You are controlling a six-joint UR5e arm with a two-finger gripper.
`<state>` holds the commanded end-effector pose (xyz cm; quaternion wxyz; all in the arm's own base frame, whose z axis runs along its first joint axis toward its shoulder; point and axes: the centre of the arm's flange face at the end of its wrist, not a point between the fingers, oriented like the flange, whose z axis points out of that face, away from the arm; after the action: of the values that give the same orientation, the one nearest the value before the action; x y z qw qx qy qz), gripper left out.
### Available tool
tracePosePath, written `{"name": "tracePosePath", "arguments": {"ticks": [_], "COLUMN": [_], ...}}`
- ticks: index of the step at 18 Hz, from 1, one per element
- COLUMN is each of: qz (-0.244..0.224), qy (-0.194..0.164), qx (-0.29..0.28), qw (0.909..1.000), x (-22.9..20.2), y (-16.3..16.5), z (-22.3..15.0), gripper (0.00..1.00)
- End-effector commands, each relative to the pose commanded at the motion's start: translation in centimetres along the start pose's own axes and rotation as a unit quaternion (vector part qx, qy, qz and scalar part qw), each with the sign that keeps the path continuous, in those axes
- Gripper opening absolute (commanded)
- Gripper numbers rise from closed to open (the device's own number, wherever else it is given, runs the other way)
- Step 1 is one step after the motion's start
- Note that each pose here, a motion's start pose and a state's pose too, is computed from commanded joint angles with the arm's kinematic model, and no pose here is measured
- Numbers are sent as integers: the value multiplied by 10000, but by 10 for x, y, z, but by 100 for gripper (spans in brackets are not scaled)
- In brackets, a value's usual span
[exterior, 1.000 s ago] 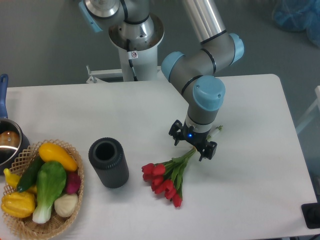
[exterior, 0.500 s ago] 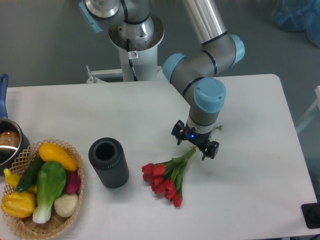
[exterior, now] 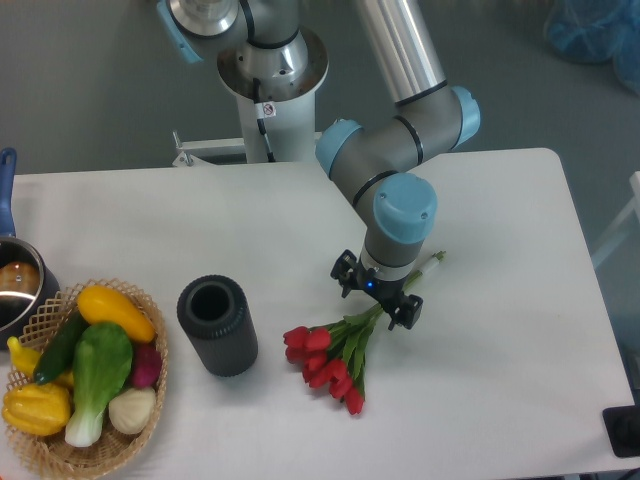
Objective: Pick up the flowers from the table
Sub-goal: 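Lower the gripper around the tulip stems and align the fingers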
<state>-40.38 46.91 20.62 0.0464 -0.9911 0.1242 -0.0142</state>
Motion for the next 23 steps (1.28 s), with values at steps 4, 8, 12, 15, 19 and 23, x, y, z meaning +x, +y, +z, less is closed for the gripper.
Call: {"name": "tracePosePath", "arguments": {"ticks": [4, 8, 12, 15, 19, 23], "qz": [-37, -95, -111, -126, -131, -131], "qy": [-3, 102, 115, 106, 149, 156], "qx": [17, -41, -47, -43, -60, -63], "qw": [10000, 9999, 9999, 9999, 9998, 9998], "x": [-1, 1, 0, -2, -2, -2], "y": [1, 7, 9, 10, 11, 11], "z": [-2, 10, 11, 10, 16, 16], "gripper": [100, 100, 100, 100, 90, 63]}}
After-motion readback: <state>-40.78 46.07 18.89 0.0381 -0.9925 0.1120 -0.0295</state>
